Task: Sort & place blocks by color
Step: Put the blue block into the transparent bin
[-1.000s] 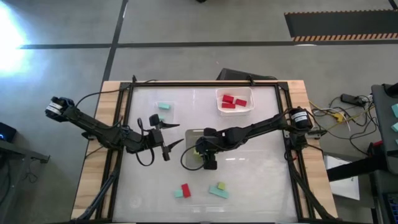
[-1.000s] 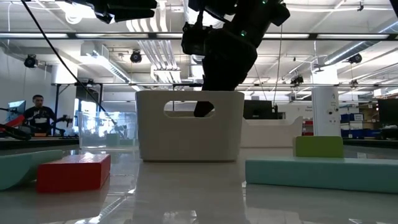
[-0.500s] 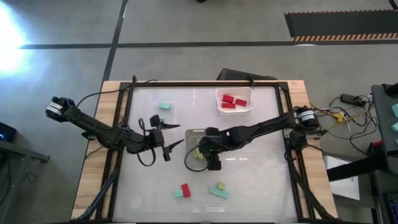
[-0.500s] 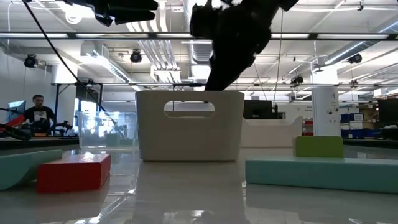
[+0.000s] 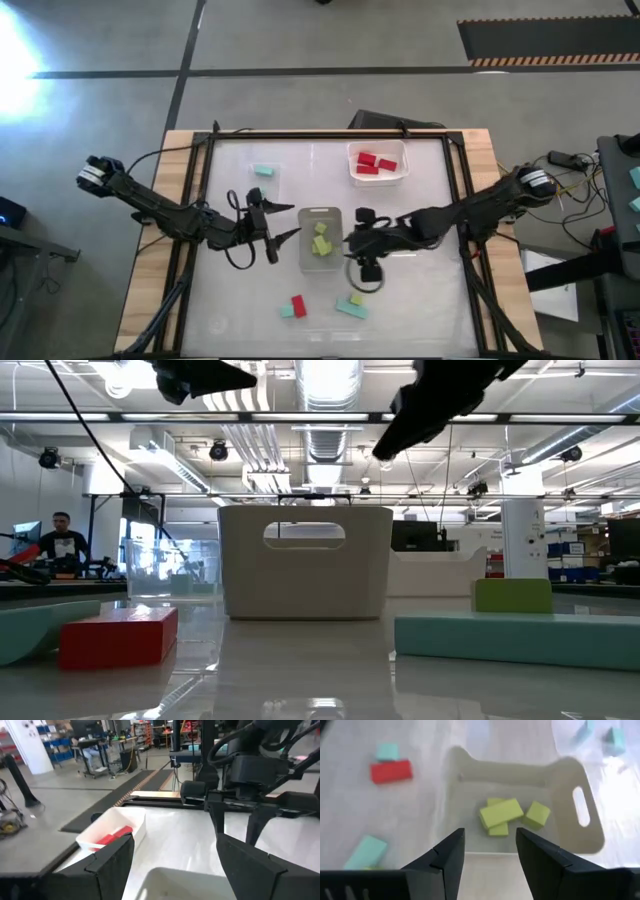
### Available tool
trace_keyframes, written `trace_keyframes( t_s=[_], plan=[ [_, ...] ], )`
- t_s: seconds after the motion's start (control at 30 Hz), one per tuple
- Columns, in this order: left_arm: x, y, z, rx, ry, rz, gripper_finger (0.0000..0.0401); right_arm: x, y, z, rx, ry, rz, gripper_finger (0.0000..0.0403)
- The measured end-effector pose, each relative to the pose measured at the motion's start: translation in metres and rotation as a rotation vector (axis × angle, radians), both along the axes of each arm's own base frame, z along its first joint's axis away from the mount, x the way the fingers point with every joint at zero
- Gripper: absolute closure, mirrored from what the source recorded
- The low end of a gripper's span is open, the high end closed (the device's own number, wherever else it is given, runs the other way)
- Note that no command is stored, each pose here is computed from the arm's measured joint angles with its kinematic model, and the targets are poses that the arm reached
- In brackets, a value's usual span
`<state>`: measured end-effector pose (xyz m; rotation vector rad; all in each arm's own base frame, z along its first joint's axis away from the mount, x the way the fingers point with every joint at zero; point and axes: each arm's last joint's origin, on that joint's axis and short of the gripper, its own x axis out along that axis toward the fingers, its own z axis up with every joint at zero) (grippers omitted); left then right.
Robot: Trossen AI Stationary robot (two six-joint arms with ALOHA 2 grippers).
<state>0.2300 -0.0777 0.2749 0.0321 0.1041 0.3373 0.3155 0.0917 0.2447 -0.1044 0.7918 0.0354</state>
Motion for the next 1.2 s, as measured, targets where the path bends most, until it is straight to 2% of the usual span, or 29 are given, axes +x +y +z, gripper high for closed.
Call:
trace_keyframes(
  t_s=[0.1, 0.27, 0.43, 0.6, 0.8, 0.97, 1.07, 1.2],
  plan=[
    [0.009, -0.008, 0.000, 0.003, 0.019, -0.012, 0.0134, -0.014, 0.001, -0.002, 0.007, -0.103, 0.016, 0.0237],
    [0.027, -0.031, 0.007, 0.029, 0.143, -0.057, 0.0134, -0.034, -0.006, -0.006, 0.021, -0.220, 0.028, 0.0237],
    [0.038, -0.054, 0.018, -0.065, 0.330, -0.053, 0.0134, -0.052, -0.012, -0.009, 0.020, -0.258, 0.040, 0.0239],
    [0.053, -0.076, 0.016, -0.197, 0.533, -0.082, 0.0134, -0.058, -0.014, -0.009, -0.007, -0.268, 0.060, 0.0239],
    [0.070, -0.106, -0.004, -0.432, 0.773, -0.180, 0.0134, -0.058, -0.014, -0.008, -0.031, -0.269, 0.082, 0.0241],
    [0.071, -0.127, -0.025, -0.579, 0.944, -0.157, 0.0134, -0.058, -0.014, -0.008, -0.042, -0.269, 0.091, 0.0246],
    [0.071, -0.137, -0.040, -0.620, 1.005, -0.148, 0.0134, -0.058, -0.014, -0.008, -0.046, -0.268, 0.094, 0.0248],
    [0.071, -0.146, -0.061, -0.605, 1.073, -0.133, 0.0134, -0.059, -0.014, -0.008, -0.046, -0.267, 0.094, 0.0247]
  ],
)
